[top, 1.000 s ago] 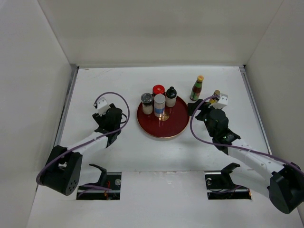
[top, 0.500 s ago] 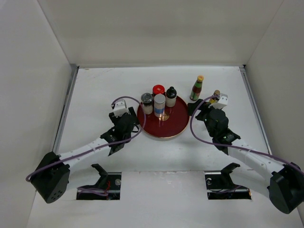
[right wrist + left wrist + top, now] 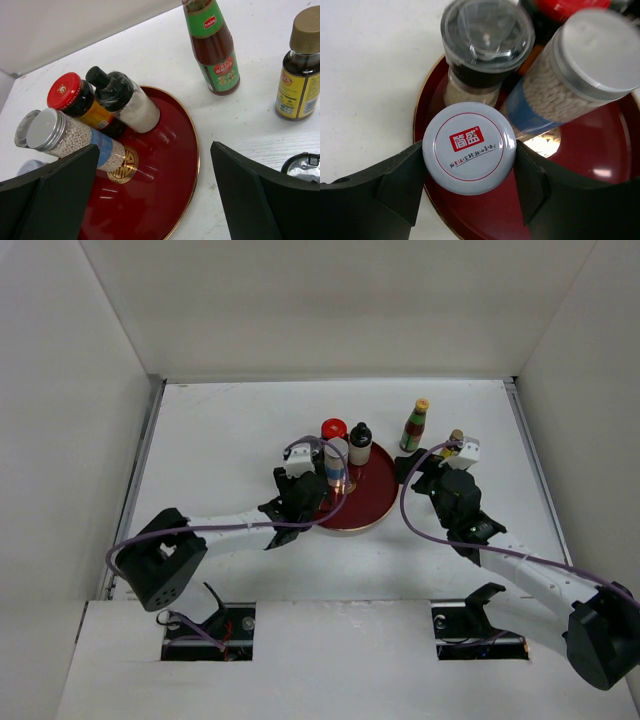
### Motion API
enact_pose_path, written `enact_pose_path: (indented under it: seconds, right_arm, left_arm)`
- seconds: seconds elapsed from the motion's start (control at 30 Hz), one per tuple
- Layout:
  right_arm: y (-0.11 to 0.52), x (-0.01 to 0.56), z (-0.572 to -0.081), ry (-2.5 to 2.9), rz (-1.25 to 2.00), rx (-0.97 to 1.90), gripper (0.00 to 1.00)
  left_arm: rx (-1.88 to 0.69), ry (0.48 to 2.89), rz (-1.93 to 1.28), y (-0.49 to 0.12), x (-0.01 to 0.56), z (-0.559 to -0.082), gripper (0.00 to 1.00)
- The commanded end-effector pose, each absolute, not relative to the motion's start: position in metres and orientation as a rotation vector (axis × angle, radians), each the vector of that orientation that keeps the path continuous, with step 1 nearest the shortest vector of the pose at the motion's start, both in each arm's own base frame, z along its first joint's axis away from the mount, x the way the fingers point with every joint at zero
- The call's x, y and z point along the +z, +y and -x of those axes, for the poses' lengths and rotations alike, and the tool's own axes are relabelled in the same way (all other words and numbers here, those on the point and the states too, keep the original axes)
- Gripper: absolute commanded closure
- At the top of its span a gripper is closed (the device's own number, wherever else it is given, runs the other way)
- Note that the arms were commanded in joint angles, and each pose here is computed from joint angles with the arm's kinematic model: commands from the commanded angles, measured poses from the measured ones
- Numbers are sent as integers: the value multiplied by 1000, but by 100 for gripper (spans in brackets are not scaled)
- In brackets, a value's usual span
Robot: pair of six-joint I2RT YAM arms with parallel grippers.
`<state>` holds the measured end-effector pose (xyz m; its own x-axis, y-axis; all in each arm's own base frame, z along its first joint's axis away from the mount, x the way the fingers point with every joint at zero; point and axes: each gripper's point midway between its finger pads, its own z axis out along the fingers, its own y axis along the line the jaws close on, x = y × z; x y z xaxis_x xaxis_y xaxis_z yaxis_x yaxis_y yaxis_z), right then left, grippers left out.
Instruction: Organize the condiment bottles
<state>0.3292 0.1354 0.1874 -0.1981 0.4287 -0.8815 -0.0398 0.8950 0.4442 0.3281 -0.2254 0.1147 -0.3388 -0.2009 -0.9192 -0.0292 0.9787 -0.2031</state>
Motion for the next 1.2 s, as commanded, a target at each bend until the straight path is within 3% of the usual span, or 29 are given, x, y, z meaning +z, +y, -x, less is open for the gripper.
enact_pose_path:
  seconds: [0.0, 0.13, 0.27, 0.33, 0.4, 0.43, 0.5, 0.57, 0.7, 0.77, 1.17]
  right_arm:
    - [139, 216, -331, 1642, -300, 479, 0]
    - [138, 225, -328, 1620, -290, 494, 0]
    - [141, 242, -323, 1591, -269, 521, 0]
    - [138, 249, -323, 1593, -268, 506, 20]
    - [137, 255, -325, 1603, -265, 487, 46]
    - [133, 258, -330, 1606, -270, 464, 53]
    - [125, 263, -342, 1626, -277, 411, 56]
    - [123, 268, -356, 1650, -271, 373, 51]
    - [112, 275, -388, 1671, -271, 268, 14]
    - [106, 273, -404, 1682, -273, 234, 6]
    - [88, 233, -488, 1810, -261, 88, 6]
  left_arm:
    - [-277, 1783, 247, -240, 155, -349, 70]
    - [-259, 1800, 232, -242, 141, -346, 63]
    - [-250, 1812, 215, -243, 131, -341, 38]
    - [-265, 1803, 209, -241, 135, -334, 25]
    - [-288, 1783, 213, -237, 142, -328, 16]
    - [-310, 1768, 216, -235, 148, -324, 12]
    - [-357, 1735, 222, -230, 162, -315, 5]
    - [-411, 1694, 224, -224, 178, -305, 1]
    - [-516, 1594, 256, -207, 203, -289, 0]
    - [-557, 1554, 279, -198, 206, -283, 0]
    - [-600, 1470, 347, -177, 185, -279, 0]
